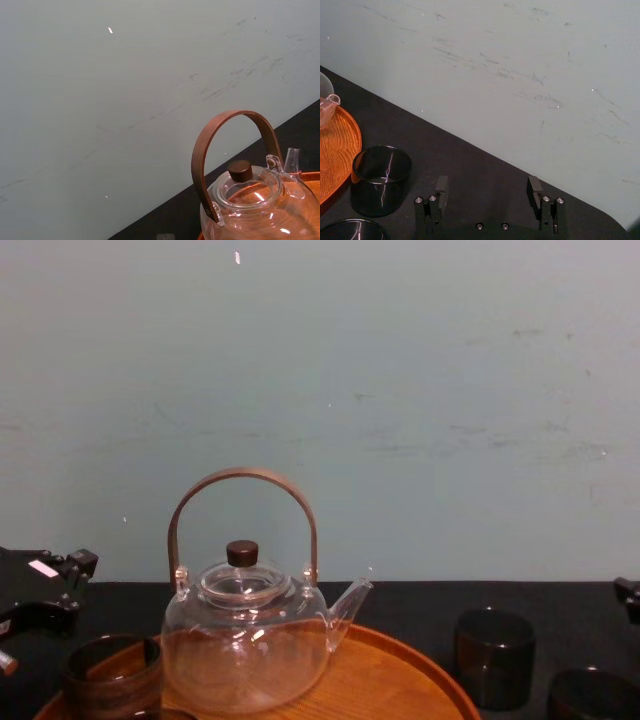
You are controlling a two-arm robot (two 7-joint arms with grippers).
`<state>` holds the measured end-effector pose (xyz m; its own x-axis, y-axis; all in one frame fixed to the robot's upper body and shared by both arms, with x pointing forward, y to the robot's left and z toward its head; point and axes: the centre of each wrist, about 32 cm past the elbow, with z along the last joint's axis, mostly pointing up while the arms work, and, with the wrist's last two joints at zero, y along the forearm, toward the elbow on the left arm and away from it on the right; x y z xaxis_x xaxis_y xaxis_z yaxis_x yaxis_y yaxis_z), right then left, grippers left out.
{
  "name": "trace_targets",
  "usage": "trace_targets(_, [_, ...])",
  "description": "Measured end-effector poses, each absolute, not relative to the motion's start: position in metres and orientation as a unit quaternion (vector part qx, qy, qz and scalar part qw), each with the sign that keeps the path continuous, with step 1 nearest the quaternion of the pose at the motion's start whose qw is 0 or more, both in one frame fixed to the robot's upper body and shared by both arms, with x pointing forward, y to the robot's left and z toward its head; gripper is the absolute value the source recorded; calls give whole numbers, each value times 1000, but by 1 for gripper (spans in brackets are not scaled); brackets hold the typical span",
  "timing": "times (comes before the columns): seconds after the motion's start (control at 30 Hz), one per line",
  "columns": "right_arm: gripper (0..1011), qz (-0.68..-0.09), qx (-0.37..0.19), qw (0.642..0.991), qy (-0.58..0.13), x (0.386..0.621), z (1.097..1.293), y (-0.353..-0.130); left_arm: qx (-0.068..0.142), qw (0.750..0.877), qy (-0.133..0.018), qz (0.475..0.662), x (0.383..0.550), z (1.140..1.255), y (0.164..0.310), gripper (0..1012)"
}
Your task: Pick up the glass from the table and place it on the tray.
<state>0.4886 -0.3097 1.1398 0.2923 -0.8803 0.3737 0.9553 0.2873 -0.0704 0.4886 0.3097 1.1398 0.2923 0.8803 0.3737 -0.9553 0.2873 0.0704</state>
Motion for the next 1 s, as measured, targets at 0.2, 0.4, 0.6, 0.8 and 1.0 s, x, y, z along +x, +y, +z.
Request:
trace_targets(0.2, [1002,-580,-142,791,-132,489,1140,-310,142,791,-132,580,489,1140,310,0])
trace_targets(0.4, [1002,-580,-141,791,-132,489,1140,-310,142,791,-132,580,489,1140,310,0])
trace_targets(0.6, [1002,-580,-141,791,-132,489,1140,-310,141,791,-132,580,489,1140,310,0])
trace_targets(0.8, [1002,-580,-141,791,-132,489,1140,-310,142,791,-132,580,489,1140,310,0])
trace_targets(1.0, [1002,-580,-141,791,-132,489,1140,-310,141,791,-132,580,489,1140,310,0])
